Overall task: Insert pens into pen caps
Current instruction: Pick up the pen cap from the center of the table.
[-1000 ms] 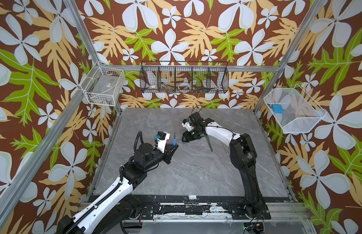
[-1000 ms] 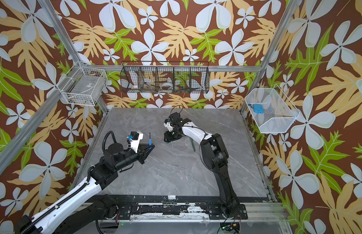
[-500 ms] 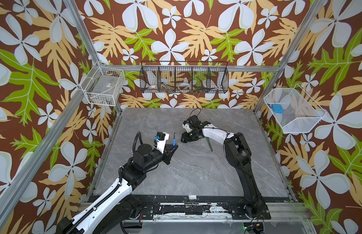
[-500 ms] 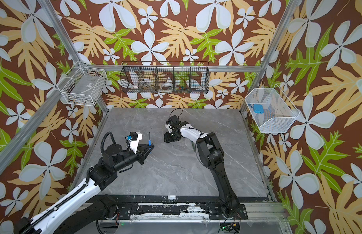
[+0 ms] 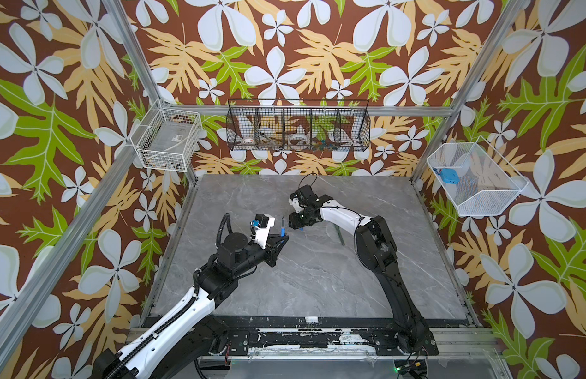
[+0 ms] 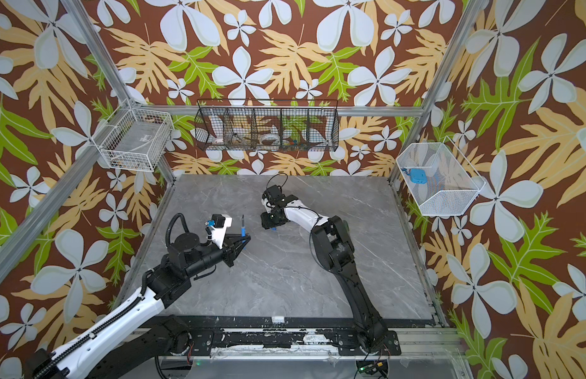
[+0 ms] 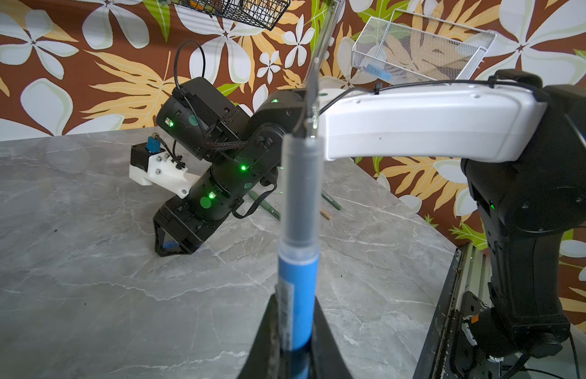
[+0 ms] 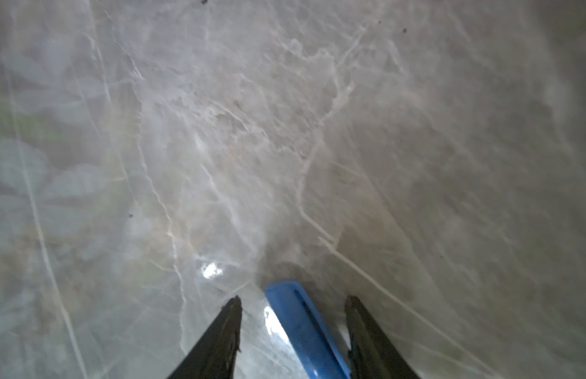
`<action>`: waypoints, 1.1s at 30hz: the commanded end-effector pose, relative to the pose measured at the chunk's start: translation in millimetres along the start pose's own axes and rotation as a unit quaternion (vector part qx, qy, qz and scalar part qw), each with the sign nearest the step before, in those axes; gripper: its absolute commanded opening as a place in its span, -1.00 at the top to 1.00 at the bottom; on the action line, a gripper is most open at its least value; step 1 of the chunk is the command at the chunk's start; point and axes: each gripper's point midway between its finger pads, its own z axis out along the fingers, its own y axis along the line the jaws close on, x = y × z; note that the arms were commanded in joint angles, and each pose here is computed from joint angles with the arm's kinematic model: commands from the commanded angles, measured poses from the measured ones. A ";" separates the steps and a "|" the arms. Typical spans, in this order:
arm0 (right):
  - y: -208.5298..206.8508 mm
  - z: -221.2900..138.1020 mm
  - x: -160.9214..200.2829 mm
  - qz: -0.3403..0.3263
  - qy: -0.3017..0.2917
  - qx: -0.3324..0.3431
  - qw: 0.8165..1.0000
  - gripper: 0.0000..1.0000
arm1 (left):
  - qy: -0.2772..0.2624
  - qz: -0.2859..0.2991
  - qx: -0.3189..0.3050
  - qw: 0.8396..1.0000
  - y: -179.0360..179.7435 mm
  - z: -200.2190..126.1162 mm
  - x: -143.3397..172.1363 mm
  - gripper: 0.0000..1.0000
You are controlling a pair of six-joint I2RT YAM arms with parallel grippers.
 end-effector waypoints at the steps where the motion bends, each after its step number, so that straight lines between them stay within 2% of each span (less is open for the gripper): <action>1: -17.1 3.0 33.1 -0.062 0.078 0.044 0.994 -0.06 | -0.011 0.007 0.006 1.000 -2.5 -0.7 -6.0 1.00; 5: -21.2 4.2 36.0 -0.117 0.102 0.056 0.986 -0.05 | -0.011 0.007 0.006 1.000 -2.8 -0.9 -6.7 1.00; 10: -15.9 9.3 37.6 -0.143 0.104 0.059 0.982 -0.04 | -0.011 0.005 0.006 1.000 -2.6 0.1 -7.2 1.00; 14: -18.7 14.7 48.3 -0.171 0.128 0.101 0.972 -0.03 | -0.005 0.004 0.008 1.000 -3.1 1.8 -6.7 1.00; 18: -19.5 23.0 54.0 -0.176 0.137 0.102 0.969 0.02 | -0.004 0.005 0.008 1.000 -3.0 1.7 -6.2 1.00; 22: -25.1 25.6 57.5 -0.179 0.152 0.114 0.965 0.23 | -0.006 0.005 0.006 1.000 -2.9 0.7 -7.0 1.00; 29: -33.9 13.3 67.1 -0.176 0.170 0.127 0.961 0.32 | -0.005 0.004 -0.002 1.000 0.5 0.8 -5.5 1.00; 33: -37.5 5.9 68.7 -0.173 0.165 0.127 0.963 0.30 | -0.002 0.004 -0.009 1.000 3.3 2.2 -3.8 1.00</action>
